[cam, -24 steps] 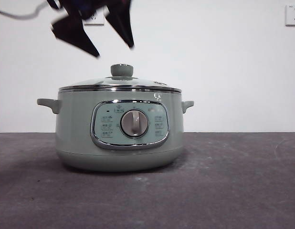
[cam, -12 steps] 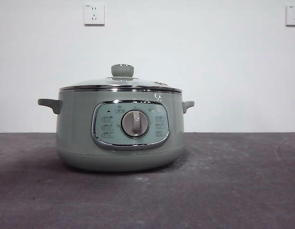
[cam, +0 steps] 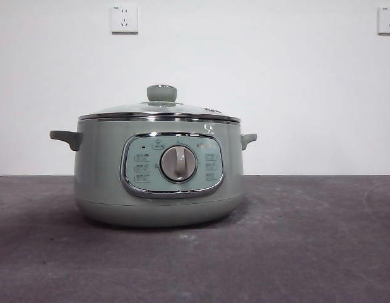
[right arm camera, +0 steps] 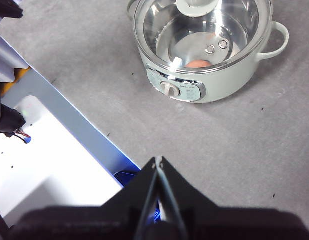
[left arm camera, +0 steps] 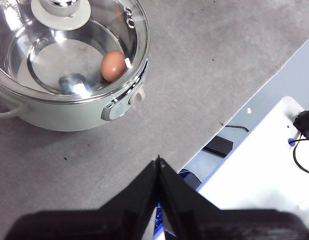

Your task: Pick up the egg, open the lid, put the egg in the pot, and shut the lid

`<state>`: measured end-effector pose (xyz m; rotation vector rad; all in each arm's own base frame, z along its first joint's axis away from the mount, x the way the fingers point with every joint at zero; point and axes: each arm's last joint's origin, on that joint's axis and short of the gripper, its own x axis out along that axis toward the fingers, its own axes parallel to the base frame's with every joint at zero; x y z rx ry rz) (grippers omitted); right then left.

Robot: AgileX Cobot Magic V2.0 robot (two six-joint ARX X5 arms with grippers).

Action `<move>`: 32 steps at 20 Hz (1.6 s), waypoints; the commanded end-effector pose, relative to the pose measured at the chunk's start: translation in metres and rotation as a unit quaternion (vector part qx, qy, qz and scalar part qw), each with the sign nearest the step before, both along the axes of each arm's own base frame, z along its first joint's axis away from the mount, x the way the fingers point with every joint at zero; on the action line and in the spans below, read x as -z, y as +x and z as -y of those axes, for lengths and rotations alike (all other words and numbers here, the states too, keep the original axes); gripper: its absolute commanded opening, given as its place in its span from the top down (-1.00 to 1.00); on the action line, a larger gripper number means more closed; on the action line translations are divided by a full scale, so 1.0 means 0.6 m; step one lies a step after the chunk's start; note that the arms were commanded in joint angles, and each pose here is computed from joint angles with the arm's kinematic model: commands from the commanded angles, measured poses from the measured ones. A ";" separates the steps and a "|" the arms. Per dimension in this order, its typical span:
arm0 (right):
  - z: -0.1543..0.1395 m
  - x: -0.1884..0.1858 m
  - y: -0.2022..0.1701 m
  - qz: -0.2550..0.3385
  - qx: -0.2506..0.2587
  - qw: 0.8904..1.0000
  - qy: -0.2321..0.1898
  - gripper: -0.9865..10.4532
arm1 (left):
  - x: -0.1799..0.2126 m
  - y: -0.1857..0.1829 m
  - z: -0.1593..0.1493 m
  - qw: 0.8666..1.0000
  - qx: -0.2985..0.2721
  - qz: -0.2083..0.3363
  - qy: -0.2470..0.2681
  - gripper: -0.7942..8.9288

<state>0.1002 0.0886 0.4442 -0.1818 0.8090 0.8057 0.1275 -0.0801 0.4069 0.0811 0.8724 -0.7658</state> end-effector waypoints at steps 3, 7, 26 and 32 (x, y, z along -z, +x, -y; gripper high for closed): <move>0.006 -0.001 -0.006 -0.001 0.004 1.000 0.000 0.83 | 0.002 0.000 0.001 1.000 0.002 0.000 0.001 0.84; 0.008 -0.002 -0.008 0.000 0.004 1.000 0.001 0.83 | 0.002 0.000 0.001 1.000 0.002 0.000 0.002 0.84; 0.008 -0.002 -0.009 0.001 0.004 1.000 0.001 0.83 | 0.164 -0.058 -0.123 0.829 -0.229 0.510 -0.002 0.84; 0.011 -0.004 -0.012 0.004 0.004 1.000 0.004 0.83 | 0.322 -0.061 -0.126 0.850 -0.256 0.459 0.000 0.84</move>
